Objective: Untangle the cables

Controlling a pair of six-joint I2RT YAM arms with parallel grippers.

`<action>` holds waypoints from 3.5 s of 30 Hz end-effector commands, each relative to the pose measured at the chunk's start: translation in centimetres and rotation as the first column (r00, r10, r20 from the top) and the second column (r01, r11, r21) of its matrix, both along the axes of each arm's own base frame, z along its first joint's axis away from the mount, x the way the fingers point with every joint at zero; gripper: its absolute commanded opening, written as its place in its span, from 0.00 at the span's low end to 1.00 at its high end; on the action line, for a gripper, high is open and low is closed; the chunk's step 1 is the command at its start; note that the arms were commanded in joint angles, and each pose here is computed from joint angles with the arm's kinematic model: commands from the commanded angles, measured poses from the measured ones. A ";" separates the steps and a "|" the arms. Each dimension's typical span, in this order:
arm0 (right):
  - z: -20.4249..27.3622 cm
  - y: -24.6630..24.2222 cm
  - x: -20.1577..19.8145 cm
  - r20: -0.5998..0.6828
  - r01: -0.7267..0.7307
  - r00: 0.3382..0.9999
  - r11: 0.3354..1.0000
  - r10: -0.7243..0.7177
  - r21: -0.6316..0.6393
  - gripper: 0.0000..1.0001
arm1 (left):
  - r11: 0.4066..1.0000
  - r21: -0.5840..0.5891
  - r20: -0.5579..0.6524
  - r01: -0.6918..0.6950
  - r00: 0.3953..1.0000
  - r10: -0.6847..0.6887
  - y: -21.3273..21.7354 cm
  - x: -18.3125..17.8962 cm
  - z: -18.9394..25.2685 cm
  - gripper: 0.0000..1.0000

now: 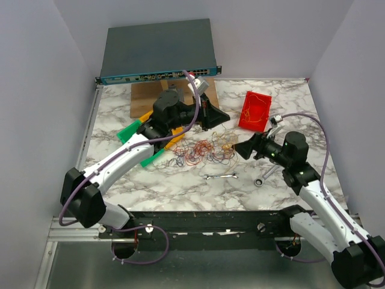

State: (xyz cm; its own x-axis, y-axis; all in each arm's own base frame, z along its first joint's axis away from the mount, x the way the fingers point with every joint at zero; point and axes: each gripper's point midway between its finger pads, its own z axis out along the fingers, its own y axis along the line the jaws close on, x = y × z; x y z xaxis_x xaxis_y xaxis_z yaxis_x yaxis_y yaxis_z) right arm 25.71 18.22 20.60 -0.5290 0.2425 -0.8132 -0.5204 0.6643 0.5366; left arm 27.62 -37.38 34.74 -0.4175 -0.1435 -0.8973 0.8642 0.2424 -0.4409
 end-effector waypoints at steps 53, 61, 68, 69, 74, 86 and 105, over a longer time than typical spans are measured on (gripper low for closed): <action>-8.3 -18.3 3.0 -0.033 0.941 0.231 0.232 -0.972 -0.245 0.01 | 0.624 -0.016 -0.075 -0.781 0.624 0.778 26.1 -0.1 5.8 0.00; -7.8 -14.8 4.3 -0.016 0.840 0.480 0.465 -0.877 -0.279 0.09 | 0.568 0.057 -0.052 -0.821 0.566 0.823 28.1 0.4 6.2 0.00; -6.2 -12.3 4.4 0.030 0.740 0.650 0.624 -0.759 -0.249 0.88 | 0.502 0.043 -0.023 -0.864 0.501 0.865 30.1 0.4 7.4 0.00; -6.1 -12.3 4.4 0.033 0.739 0.651 0.624 -0.758 -0.254 0.89 | 0.499 0.041 -0.018 -0.866 0.499 0.867 30.2 0.4 7.9 0.00; -6.5 -12.5 4.3 0.035 0.734 0.653 0.622 -0.756 -0.273 0.90 | 0.503 0.018 0.018 -0.864 0.503 0.864 30.4 0.0 10.5 0.00; -6.9 -12.0 4.0 0.036 0.718 0.677 0.649 -0.735 -0.252 0.90 | 0.477 -0.007 0.098 -0.879 0.474 0.875 31.3 -0.8 15.5 0.00; -6.1 -11.8 3.3 0.046 0.711 0.694 0.674 -0.718 -0.198 0.90 | 0.282 0.224 -0.073 -0.933 0.272 0.959 34.8 5.8 1.0 0.00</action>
State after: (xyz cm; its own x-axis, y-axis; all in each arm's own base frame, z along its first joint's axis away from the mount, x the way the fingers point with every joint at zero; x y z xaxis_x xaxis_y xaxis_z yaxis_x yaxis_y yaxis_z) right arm 29.11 6.17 14.44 -0.2927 0.4089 -0.8644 0.1997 0.9102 0.3630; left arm 31.40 -4.72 38.90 -0.2099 -0.3686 -0.9056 0.0603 0.9196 -0.3883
